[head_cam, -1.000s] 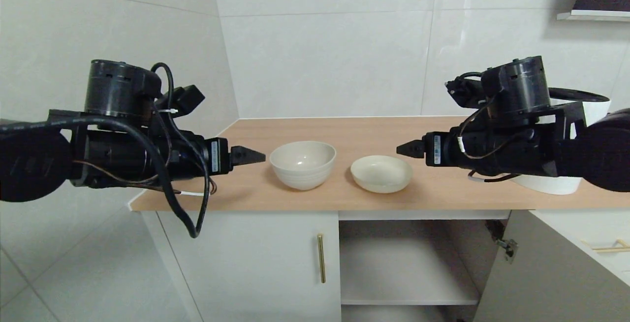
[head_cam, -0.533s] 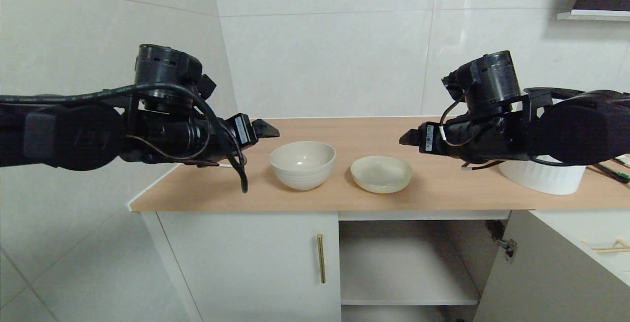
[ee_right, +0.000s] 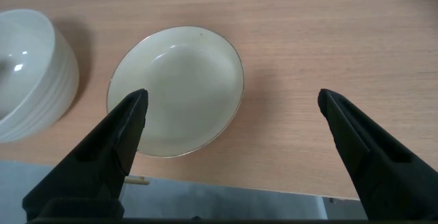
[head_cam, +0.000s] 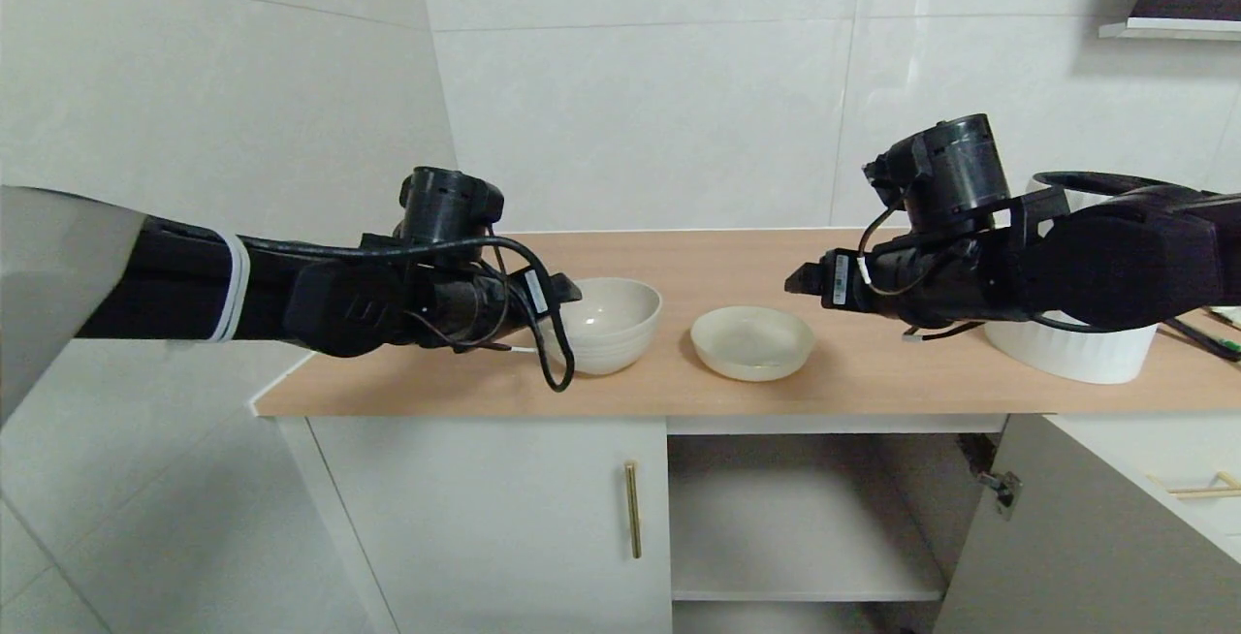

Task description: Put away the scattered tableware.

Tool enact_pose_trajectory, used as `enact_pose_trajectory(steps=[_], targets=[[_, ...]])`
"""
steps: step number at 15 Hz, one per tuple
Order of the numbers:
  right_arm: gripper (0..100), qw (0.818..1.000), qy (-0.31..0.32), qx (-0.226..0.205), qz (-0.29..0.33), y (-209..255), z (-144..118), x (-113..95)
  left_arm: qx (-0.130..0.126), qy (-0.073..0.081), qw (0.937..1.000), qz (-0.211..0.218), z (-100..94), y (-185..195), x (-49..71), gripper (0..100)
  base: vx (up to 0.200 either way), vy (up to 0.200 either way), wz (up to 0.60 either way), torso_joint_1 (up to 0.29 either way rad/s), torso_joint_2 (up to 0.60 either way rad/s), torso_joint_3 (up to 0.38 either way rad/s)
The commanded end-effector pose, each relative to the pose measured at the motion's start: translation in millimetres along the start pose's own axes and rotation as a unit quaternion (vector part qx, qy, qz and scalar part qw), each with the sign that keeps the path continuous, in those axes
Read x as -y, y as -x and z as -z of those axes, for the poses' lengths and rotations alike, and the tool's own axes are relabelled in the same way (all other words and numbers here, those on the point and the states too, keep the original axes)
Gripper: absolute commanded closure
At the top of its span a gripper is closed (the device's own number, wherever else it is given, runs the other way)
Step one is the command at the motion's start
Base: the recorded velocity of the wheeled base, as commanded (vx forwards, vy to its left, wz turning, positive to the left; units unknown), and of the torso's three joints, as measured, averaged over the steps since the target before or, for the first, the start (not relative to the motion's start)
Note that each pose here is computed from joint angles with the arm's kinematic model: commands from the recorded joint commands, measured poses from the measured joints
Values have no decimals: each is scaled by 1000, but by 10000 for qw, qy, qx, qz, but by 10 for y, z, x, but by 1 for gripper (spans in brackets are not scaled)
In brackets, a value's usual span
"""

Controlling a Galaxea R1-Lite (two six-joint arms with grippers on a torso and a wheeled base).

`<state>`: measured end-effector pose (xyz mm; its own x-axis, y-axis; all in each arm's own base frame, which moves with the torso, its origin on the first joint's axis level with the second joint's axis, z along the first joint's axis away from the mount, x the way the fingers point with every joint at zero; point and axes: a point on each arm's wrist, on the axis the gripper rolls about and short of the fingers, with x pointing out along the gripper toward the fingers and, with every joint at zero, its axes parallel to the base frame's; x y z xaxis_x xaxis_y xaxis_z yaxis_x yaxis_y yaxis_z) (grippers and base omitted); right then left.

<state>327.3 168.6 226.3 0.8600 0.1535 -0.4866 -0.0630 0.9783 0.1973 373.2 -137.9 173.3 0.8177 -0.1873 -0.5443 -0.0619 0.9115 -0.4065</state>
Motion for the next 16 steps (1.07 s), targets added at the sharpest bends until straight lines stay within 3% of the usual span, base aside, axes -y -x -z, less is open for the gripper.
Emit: enact_pose_trajectory(steps=[1,2,6,10,16], targets=[[0,10000,-9,10,-5,13,-5,1,-95,2,9999,-63,57,-96,-23,0,0,0,0,0,0,0],[0,10000,-11,17,-8,18,-9,1,-83,4,10000,-55,50,-85,-20,100,0,0,0,0,0,0],[0,10000,1,3,-2,7,-2,0,42,24,10000,34,-14,48,11,100,0,0,0,0,0,0],[0,10000,18,-45,46,-31,12,20,230,34,9995,233,-101,427,13,100,0,0,0,0,0,0],[0,9956,211,-285,866,-631,271,-16,18,-10,9967,815,-87,733,-5,100,0,0,0,0,0,0]])
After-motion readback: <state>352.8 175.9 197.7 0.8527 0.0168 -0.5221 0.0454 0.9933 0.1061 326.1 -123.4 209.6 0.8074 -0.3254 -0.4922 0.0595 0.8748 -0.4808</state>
